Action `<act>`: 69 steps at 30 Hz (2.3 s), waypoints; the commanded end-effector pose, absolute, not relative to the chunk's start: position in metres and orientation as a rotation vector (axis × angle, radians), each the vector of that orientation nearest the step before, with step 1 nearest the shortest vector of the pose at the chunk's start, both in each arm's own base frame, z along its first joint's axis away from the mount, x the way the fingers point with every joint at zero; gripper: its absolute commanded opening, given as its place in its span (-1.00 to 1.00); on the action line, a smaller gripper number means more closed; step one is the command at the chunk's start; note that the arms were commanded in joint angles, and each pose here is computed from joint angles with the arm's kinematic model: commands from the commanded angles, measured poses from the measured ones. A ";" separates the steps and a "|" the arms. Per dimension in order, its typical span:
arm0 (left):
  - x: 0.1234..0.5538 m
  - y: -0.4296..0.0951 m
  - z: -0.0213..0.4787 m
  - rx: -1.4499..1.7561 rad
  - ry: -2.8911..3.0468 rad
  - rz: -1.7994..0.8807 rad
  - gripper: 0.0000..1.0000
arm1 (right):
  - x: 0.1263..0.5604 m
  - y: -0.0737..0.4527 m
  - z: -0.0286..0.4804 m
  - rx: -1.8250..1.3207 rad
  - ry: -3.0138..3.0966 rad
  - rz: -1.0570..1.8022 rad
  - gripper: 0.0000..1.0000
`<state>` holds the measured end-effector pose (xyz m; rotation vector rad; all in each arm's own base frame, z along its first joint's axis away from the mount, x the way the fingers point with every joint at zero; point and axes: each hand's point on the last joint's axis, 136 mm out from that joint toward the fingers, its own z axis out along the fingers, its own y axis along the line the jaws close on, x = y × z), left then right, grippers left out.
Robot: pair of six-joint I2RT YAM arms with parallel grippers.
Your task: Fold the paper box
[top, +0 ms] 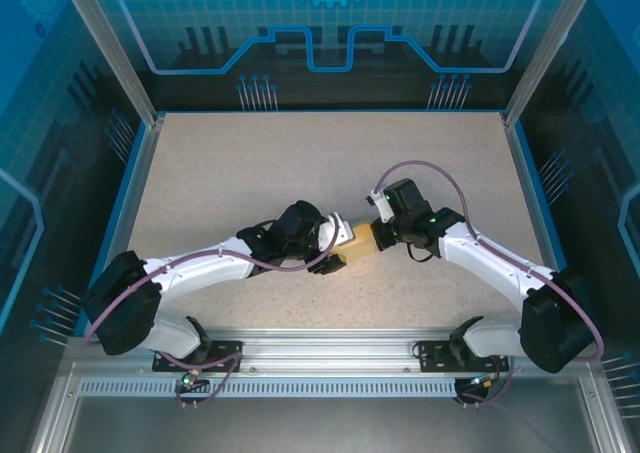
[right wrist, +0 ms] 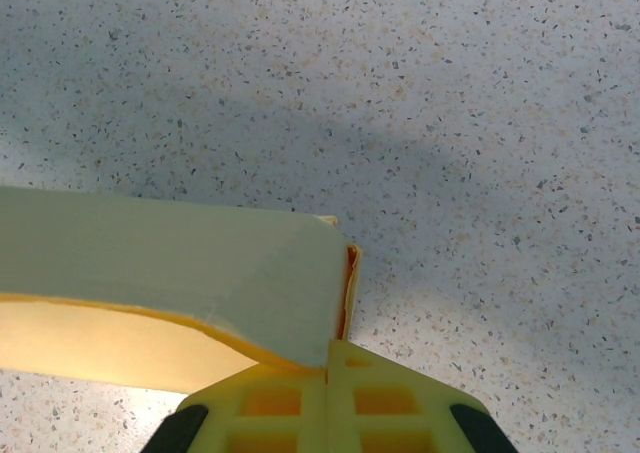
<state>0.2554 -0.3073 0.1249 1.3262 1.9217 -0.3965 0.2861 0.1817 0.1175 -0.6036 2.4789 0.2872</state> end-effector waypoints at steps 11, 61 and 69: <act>0.255 -0.296 0.108 1.403 1.868 -0.231 0.11 | 0.268 0.180 0.109 -0.625 2.542 0.328 -0.95; 0.254 -0.289 0.107 1.445 1.839 -0.117 -0.34 | 0.289 0.177 0.089 -0.456 2.571 0.782 -0.10; 0.256 -0.289 0.109 1.428 1.845 -0.114 -0.25 | 0.279 0.174 0.076 -0.417 2.585 0.817 -0.30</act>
